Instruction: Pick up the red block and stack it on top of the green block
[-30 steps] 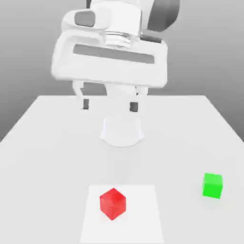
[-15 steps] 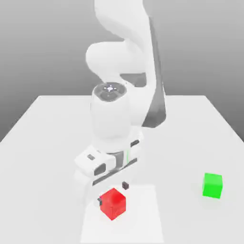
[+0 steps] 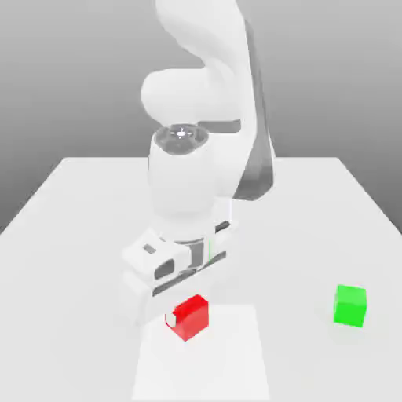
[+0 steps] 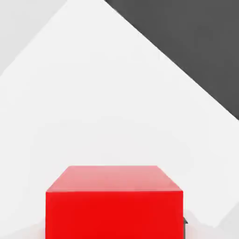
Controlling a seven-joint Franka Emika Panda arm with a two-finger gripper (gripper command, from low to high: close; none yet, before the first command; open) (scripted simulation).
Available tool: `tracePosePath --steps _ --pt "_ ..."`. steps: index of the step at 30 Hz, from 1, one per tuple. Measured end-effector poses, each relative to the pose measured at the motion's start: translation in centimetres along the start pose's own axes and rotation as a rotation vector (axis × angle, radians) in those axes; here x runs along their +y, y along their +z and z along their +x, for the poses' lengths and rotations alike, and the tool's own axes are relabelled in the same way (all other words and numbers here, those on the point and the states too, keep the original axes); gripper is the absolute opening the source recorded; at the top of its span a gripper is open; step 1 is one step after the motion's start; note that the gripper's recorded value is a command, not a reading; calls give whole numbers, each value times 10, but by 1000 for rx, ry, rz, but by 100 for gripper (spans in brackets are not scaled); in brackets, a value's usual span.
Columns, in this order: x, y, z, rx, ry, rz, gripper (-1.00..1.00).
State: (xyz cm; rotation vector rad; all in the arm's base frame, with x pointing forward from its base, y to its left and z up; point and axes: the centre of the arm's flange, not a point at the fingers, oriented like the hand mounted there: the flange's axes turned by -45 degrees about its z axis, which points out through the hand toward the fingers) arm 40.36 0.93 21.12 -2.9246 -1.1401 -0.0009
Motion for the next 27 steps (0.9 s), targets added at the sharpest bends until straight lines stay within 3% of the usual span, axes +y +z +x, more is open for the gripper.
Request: tracePosePath --steps 8,16,24,25,27 --pt "-115 -19 78 4 25 3 -100" --pt "-251 -33 112 -1 58 0 -100" --pt "-255 22 114 1 94 -4 -100" --pt "-255 28 113 0 93 -3 100" --pt "-255 28 113 0 93 -3 100"
